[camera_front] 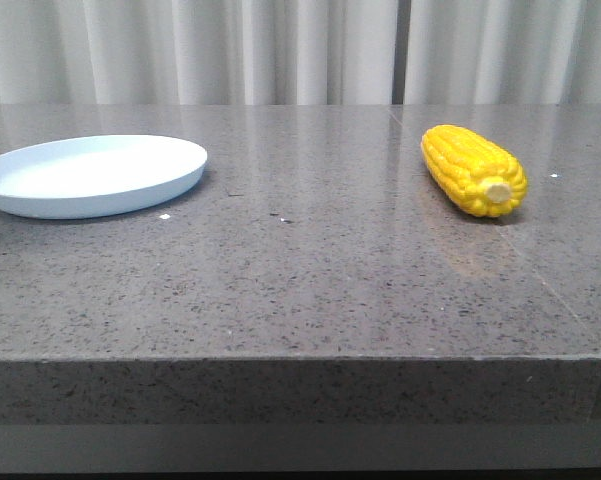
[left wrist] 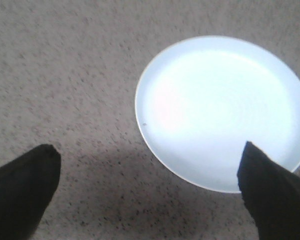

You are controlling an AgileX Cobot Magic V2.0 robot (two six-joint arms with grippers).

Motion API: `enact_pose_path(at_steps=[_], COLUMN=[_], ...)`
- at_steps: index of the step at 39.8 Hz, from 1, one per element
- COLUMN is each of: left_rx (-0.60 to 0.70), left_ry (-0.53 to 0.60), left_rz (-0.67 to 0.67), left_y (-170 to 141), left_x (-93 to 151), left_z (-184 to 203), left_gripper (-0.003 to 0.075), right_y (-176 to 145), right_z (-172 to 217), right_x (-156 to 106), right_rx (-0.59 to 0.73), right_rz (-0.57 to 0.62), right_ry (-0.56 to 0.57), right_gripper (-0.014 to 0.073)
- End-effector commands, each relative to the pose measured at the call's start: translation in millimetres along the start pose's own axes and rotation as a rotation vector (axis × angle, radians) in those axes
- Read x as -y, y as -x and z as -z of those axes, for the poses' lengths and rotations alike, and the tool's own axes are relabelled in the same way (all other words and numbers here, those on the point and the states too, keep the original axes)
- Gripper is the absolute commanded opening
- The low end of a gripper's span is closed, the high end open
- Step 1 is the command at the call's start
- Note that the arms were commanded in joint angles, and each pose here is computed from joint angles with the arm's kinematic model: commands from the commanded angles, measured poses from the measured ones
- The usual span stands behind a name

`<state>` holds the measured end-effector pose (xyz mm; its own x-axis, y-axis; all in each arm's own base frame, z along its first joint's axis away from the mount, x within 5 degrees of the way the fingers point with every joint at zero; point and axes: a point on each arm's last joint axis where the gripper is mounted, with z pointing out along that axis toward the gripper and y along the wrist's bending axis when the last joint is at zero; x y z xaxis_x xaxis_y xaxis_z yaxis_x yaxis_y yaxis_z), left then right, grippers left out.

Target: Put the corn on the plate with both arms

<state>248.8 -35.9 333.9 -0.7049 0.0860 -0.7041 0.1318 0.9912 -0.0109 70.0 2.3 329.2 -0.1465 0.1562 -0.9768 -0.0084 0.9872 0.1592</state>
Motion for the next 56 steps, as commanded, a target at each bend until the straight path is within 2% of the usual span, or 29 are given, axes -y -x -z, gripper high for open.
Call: enact_pose_path(at_steps=[1,4,11,24,33,44,56], left_rx=[-0.093,-0.207,-0.331,-0.39,-0.39,-0.405,-0.405], left_ry=[-0.013,-0.011,-0.008,-0.018,-0.019,-0.035,-0.035], left_rz=[0.013,0.012,0.011,0.023,0.025,0.041,0.041], left_y=[23.5,34.0,48.5,49.5,49.1,47.2,47.2], left_x=[4.2,4.6,5.3,6.9,7.1,8.9,8.9], left_z=[-8.5,-26.0,-63.5,-109.8,-113.2,-117.7,-117.7], left_gripper=[0.0692,0.0692,0.0692,0.0692,0.0681,0.0449,0.0131], right_y=[17.5,17.5,17.5,17.5,17.5,17.5,17.5], right_z=[1.6,1.6,1.6,1.6,1.6,1.6,1.6], right_x=[-2.5,-2.5,-2.5,-2.5,-2.5,-2.5,-2.5], right_rx=[0.096,0.096,0.096,0.096,0.096,0.096,0.096], right_rz=[0.005,0.005,0.005,0.005,0.005,0.005,0.005], right_ry=[0.01,0.01,0.01,0.01,0.01,0.01,0.01], right_gripper=[0.0662,0.0662,0.0662,0.0662,0.0662,0.0662,0.0662])
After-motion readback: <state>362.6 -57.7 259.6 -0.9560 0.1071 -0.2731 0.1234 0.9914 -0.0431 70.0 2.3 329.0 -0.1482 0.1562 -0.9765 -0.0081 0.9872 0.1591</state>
